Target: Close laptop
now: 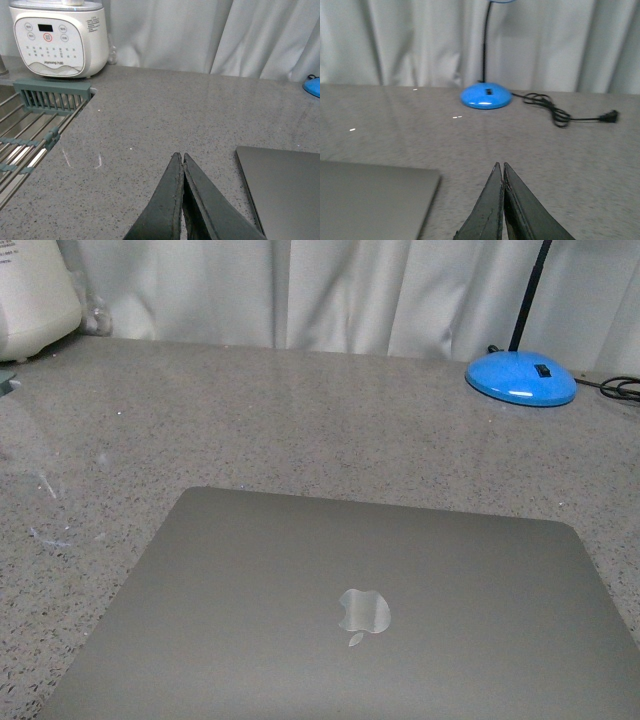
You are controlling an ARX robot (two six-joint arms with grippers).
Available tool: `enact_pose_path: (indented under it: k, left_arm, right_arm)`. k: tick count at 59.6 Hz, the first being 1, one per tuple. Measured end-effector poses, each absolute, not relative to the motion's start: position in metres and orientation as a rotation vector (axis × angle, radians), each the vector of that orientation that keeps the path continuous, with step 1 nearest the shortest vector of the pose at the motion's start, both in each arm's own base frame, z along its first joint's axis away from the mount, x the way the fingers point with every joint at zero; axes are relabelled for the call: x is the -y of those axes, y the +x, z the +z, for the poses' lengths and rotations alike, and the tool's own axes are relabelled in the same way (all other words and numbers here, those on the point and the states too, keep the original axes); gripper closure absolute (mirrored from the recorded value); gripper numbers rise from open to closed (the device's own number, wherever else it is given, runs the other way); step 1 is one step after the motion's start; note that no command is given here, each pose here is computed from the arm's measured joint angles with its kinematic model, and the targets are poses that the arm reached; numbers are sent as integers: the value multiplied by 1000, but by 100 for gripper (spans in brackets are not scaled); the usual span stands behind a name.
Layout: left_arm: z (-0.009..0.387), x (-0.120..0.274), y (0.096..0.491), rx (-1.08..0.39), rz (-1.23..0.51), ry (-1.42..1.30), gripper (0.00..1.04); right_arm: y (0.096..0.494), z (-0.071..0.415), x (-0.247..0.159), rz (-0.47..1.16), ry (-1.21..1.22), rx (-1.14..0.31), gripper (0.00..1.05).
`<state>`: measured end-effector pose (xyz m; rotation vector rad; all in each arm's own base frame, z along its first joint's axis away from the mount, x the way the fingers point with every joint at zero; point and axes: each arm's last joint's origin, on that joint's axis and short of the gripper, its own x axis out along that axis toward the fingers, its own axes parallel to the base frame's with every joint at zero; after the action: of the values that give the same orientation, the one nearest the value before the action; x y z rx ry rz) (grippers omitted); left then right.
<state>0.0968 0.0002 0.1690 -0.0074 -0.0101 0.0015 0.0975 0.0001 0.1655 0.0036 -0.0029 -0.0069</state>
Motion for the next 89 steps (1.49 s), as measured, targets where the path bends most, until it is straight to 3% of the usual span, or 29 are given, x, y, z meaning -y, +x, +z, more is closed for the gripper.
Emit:
enact_pose_path:
  k: [12, 15, 21, 25, 47, 50, 89]
  left_arm:
    - [169, 0, 97, 10, 1, -7, 101]
    - [169, 0, 97, 10, 1, -7, 94]
    - [169, 0, 97, 10, 1, -7, 78]
    - [169, 0, 97, 10, 1, -7, 62]
    - [169, 0, 97, 10, 1, -7, 5]
    - [169, 0, 97, 10, 1, -5, 6]
    - [169, 0, 97, 10, 1, -5, 6]
  right_arm:
    - [98, 165, 0, 1, 3, 2, 104]
    - [98, 165, 0, 1, 1, 2, 102]
    - [98, 165, 0, 1, 2, 2, 85]
    - [98, 165, 0, 1, 2, 2, 71]
    - [98, 165, 0, 1, 2, 2, 12]
    - [98, 165, 0, 1, 3, 2, 7]
    - [98, 165, 0, 1, 2, 2, 9]
